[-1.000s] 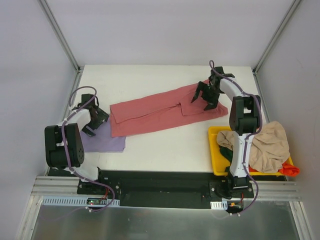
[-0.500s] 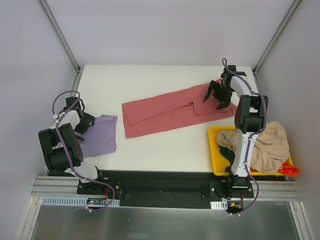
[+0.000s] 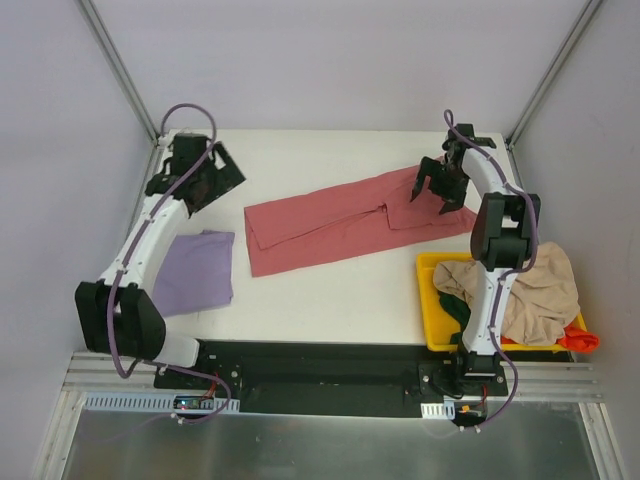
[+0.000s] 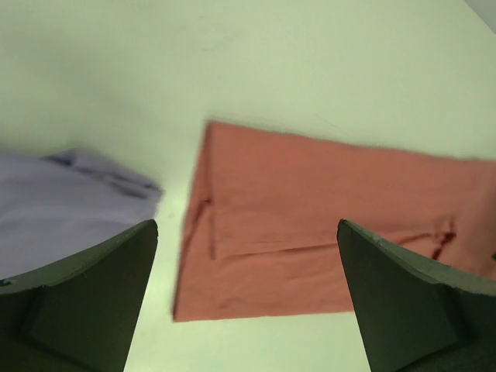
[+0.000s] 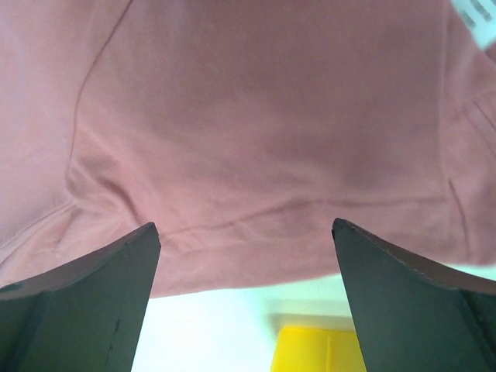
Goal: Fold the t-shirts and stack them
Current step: Rotate the tshirt 90 degrees
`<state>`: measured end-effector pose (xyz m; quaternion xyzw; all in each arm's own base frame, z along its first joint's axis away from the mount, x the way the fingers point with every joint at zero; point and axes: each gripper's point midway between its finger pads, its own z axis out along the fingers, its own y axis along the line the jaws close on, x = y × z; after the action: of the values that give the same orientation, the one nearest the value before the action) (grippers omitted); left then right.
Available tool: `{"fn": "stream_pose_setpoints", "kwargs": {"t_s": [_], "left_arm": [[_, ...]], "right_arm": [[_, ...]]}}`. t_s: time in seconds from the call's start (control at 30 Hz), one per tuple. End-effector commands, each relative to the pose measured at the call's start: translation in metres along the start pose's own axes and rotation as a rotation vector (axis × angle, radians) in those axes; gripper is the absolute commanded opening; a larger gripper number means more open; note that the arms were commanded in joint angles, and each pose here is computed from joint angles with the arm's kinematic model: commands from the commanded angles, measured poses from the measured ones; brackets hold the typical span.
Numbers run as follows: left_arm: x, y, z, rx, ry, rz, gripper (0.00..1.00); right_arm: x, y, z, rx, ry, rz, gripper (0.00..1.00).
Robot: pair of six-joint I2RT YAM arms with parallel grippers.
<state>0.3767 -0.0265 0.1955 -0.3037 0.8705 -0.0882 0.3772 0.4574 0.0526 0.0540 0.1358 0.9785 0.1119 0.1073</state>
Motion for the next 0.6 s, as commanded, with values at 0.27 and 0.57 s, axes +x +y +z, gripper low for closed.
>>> {"fn": "stream_pose_setpoints", "kwargs": {"t_s": [0.27, 0.57], "left_arm": [[0.14, -0.117, 0.096, 0.231, 0.464, 0.283, 0.99], [0.219, -0.059, 0.077, 0.102, 0.635, 0.27, 0.99]], "right_arm": [[0.021, 0.06, -0.027, -0.085, -0.072, 0.015, 0.96], [0.031, 0.094, 0.016, -0.109, 0.067, -0.063, 0.96]]}}
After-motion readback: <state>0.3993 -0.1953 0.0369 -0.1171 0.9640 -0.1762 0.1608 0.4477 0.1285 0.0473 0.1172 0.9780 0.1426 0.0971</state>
